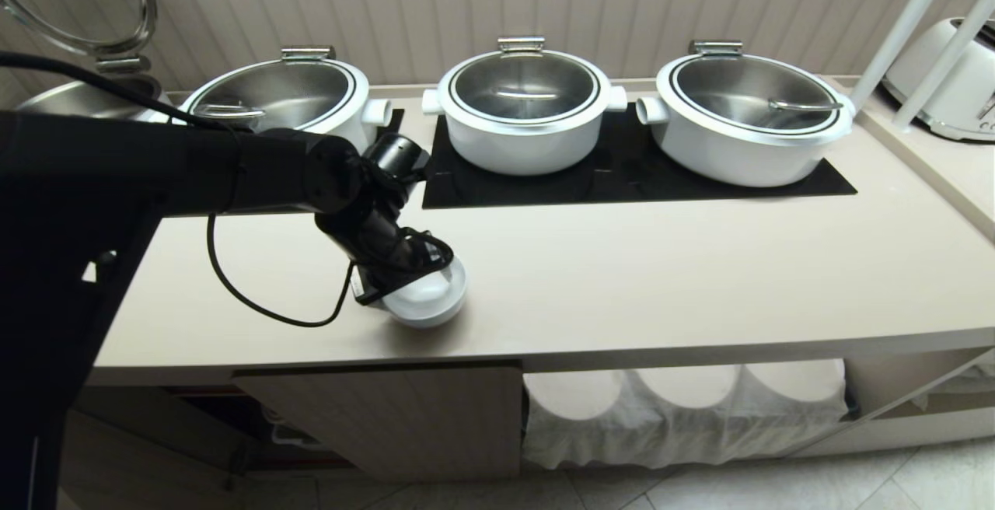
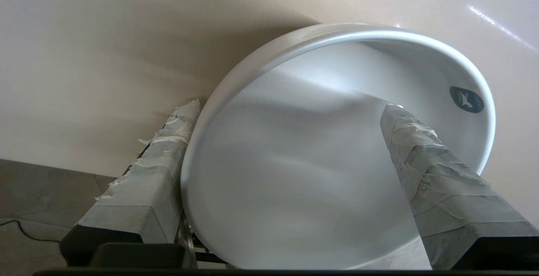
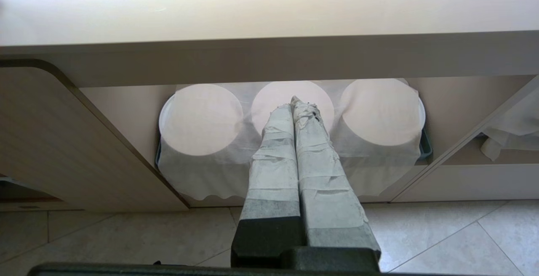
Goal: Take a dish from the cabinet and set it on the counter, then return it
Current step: Place it on the table
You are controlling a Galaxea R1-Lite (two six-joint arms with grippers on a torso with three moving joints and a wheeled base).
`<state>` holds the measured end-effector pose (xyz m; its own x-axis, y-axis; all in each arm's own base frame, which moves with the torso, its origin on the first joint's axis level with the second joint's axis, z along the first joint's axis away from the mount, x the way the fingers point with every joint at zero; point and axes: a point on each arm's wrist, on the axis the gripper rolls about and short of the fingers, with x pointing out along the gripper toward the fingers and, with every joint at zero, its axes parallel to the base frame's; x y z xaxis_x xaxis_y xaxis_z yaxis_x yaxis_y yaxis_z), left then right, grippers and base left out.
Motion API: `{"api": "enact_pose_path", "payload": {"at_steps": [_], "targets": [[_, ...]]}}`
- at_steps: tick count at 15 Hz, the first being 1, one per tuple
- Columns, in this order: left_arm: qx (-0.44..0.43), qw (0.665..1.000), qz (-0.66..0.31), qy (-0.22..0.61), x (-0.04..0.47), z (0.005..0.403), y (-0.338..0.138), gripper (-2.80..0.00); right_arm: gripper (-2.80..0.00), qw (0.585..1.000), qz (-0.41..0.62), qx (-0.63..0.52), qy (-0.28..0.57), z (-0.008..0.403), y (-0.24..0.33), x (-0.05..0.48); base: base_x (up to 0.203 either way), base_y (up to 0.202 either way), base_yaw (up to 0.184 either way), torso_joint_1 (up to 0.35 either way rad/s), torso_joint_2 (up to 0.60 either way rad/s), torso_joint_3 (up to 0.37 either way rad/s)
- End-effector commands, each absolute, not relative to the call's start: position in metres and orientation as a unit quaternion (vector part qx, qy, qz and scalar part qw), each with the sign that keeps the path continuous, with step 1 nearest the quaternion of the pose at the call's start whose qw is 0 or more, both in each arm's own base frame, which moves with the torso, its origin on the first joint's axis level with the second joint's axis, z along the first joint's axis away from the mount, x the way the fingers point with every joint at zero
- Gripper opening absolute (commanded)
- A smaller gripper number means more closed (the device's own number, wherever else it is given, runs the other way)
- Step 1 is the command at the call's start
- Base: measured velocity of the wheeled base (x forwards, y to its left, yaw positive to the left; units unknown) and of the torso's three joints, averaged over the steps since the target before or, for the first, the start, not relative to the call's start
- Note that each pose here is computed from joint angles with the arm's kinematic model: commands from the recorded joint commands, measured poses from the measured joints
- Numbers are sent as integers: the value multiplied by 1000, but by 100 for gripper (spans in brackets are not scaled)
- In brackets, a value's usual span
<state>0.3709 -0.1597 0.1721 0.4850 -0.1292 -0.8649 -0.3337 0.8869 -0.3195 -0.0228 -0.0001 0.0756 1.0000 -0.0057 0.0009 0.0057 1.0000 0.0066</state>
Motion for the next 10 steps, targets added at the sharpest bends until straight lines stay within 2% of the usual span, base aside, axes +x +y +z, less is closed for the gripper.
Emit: {"api": "enact_pose_path", "payload": {"at_steps": [1, 10], "targets": [[-232, 835, 64, 494, 373, 171, -161, 0, -280, 1000, -2, 4, -1, 76, 0, -23, 0, 0, 0, 0, 0, 0], [-223, 847, 56, 479, 371, 180, -159, 0, -280, 1000, -3, 3, -1, 76, 0, -23, 0, 0, 0, 0, 0, 0]]}}
